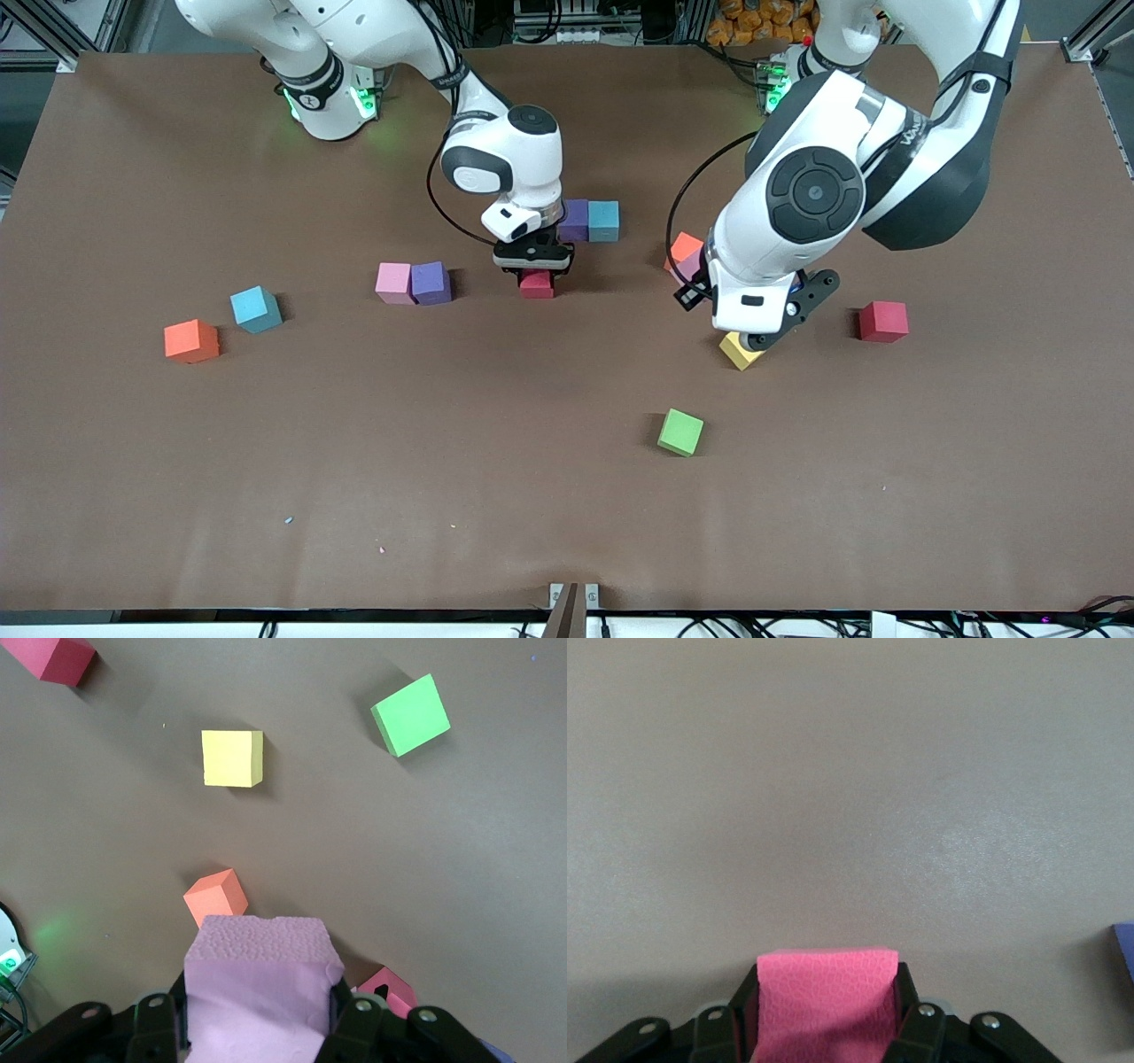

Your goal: Arrange 11 blocks into digit 3

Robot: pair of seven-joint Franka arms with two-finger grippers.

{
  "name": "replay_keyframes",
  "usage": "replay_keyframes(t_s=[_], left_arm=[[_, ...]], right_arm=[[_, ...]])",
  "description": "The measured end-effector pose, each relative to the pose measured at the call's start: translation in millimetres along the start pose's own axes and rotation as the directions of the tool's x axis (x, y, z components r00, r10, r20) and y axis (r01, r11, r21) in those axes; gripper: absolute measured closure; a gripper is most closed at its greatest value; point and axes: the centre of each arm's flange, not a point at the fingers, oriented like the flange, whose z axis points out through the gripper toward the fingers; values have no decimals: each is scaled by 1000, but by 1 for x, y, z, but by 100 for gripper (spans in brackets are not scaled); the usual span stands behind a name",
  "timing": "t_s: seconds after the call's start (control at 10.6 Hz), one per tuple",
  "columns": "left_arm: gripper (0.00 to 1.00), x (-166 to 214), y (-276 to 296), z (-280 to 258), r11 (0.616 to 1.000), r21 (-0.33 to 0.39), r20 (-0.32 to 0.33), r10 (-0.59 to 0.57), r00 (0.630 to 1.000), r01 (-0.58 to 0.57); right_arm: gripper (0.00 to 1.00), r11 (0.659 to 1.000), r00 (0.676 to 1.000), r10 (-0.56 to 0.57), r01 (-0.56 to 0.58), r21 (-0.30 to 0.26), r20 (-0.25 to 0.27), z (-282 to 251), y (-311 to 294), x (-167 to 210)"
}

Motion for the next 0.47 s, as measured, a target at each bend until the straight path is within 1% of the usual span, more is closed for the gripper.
replay_keyframes(t_s=[0.28, 0.38, 0.47], left_arm=[[44, 0, 0, 0, 1000, 0, 0, 1, 1000, -1], [44, -1, 0, 1, 1000, 2, 1, 2, 1000, -2], [44, -2, 1, 5, 1000, 11, 3, 3, 1000, -3]], right_arm=[[4, 1000, 1000, -1, 1, 0, -1, 0, 0, 0], [0, 1000, 1000, 1, -1, 2, -4, -1, 0, 3], [0, 1000, 1000, 6, -6, 5, -10, -2, 0, 7]])
